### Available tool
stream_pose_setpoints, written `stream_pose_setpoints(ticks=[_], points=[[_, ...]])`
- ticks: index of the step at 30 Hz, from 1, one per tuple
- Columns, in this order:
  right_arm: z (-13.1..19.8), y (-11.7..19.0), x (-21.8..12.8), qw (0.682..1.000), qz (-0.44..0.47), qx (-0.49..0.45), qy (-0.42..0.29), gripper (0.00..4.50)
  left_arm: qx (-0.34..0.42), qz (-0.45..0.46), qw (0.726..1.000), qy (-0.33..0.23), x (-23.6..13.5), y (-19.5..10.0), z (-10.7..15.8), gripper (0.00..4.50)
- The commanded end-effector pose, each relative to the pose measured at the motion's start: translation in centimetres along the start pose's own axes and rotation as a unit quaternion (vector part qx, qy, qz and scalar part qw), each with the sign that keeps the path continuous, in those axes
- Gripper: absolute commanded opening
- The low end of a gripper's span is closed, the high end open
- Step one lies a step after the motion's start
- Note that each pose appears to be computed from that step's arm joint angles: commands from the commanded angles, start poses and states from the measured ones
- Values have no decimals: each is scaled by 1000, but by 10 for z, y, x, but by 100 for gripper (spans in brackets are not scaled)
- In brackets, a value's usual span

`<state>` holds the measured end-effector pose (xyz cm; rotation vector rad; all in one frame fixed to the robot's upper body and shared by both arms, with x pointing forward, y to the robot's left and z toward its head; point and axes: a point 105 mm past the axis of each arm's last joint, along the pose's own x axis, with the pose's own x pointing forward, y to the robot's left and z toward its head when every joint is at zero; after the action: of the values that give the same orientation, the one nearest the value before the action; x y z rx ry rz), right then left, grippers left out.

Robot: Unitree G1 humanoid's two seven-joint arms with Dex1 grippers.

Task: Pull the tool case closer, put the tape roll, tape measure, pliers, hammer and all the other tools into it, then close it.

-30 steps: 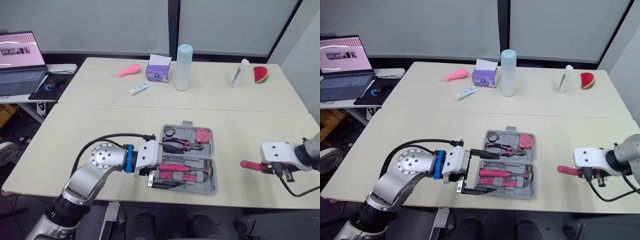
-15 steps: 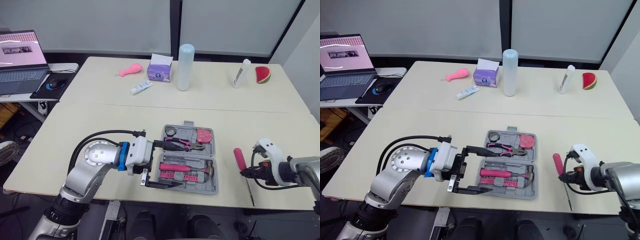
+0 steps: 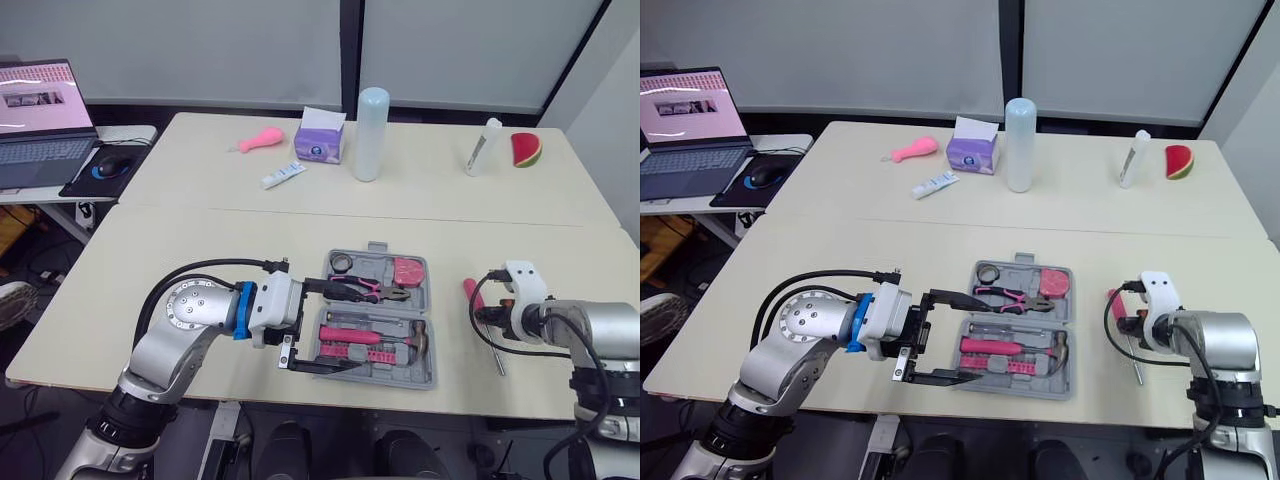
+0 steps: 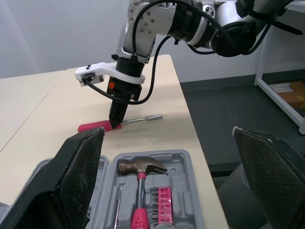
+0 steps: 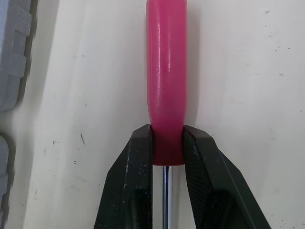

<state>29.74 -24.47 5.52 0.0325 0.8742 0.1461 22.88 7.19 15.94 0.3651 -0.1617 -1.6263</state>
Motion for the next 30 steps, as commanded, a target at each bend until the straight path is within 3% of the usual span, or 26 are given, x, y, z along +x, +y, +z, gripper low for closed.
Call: stream_pose_setpoints(ticks=[1,6,11,18,29,30], points=[[4,1,-3,999,-5,-6,-36,172,17,3,1000,-8,1,0,6,450],[17,-3,-22,994,-8,-20,-103,284,15,7,1000,-5,-2,0,6,450],[8,1,-47,975,-13,-115,-189,424,13,11,1000,-1,-3,0,4,450],[-6,1,-34,956,-54,-133,-258,424,14,7,1000,-5,0,1,5,450],[-24,2,-3,964,-76,-73,-243,424,16,2,1000,-4,3,2,5,450],[-25,2,-2,965,-77,-66,-242,407,16,2,1000,-3,3,2,5,450]])
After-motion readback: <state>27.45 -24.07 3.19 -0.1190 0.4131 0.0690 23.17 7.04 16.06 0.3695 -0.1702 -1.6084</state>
